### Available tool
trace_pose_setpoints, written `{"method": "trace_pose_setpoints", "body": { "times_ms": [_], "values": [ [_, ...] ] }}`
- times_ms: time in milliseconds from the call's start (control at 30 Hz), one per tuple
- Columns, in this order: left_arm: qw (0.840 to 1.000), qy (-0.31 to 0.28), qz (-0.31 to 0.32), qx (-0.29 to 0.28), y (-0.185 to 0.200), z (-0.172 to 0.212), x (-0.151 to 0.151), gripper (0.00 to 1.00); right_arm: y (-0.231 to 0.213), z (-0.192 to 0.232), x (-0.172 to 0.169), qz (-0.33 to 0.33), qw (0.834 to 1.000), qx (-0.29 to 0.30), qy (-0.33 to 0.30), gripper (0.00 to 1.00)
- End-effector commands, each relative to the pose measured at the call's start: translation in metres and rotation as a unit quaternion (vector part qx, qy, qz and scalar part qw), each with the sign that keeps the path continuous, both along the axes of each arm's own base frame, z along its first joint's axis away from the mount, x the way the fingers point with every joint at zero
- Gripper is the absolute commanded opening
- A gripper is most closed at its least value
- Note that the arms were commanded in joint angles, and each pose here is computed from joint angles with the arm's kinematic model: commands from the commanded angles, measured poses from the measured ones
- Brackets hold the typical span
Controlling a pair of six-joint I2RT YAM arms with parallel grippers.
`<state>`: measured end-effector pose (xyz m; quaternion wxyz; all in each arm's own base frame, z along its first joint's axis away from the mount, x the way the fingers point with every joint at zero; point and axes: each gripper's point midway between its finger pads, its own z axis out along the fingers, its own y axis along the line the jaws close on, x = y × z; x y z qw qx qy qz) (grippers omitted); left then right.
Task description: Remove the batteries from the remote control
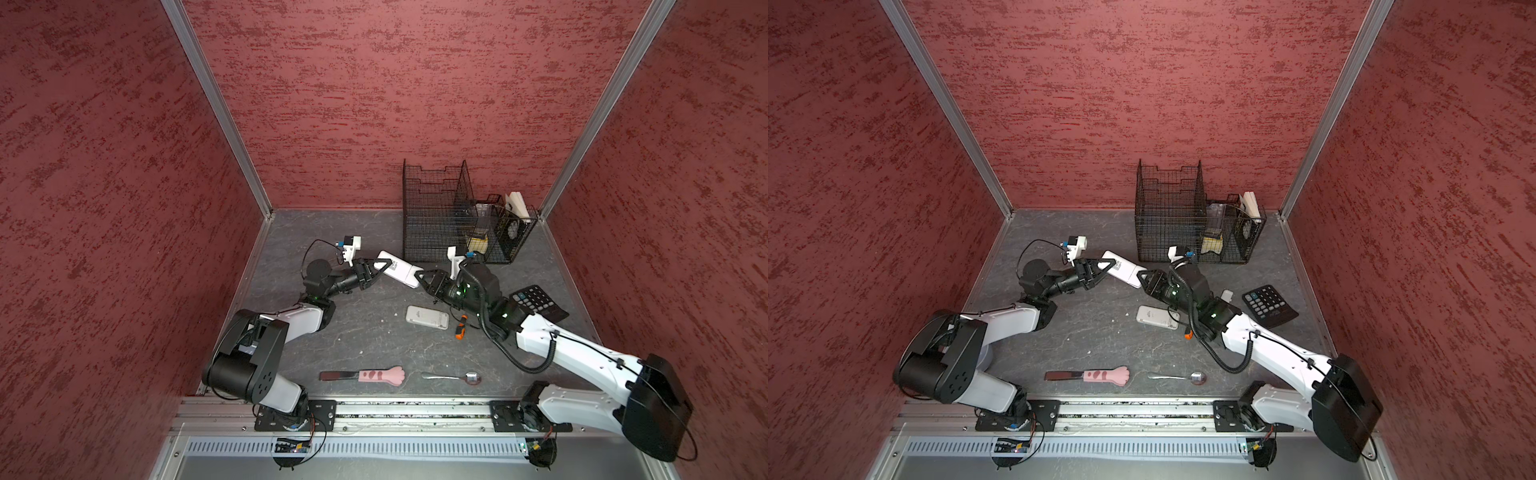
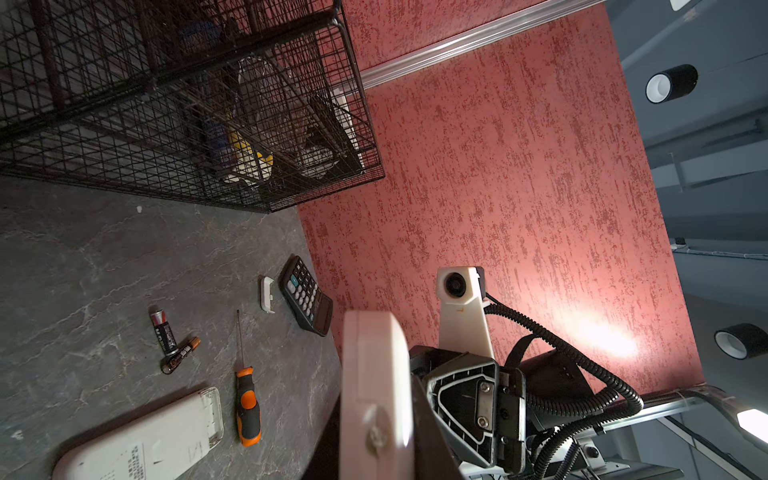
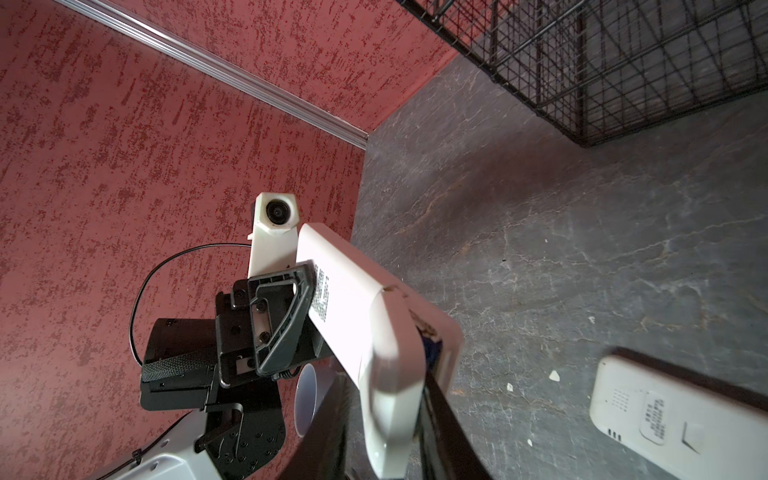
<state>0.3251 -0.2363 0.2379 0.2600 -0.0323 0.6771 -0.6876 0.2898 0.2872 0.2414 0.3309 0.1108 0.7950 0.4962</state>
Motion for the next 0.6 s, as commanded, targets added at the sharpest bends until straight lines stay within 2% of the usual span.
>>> {"method": "trace_pose_setpoints", "body": {
  "times_ms": [0,400,567],
  "values": [
    [0.999,-0.034,-0.008,-0.005,-0.004,0.017,-0.007,0.0,0.005,0.003,0.004,0.002,1.0,0.021,0.002,0.3],
    [0.999,-0.03,-0.008,-0.014,-0.003,0.017,-0.012,0.0,0.016,-0.002,0.012,0.013,0.999,0.029,0.003,0.24],
    [0.999,-0.029,-0.006,-0.013,-0.002,0.015,-0.012,0.0,0.018,0.001,0.011,0.02,0.999,0.037,0.001,0.25]
  ]
}}
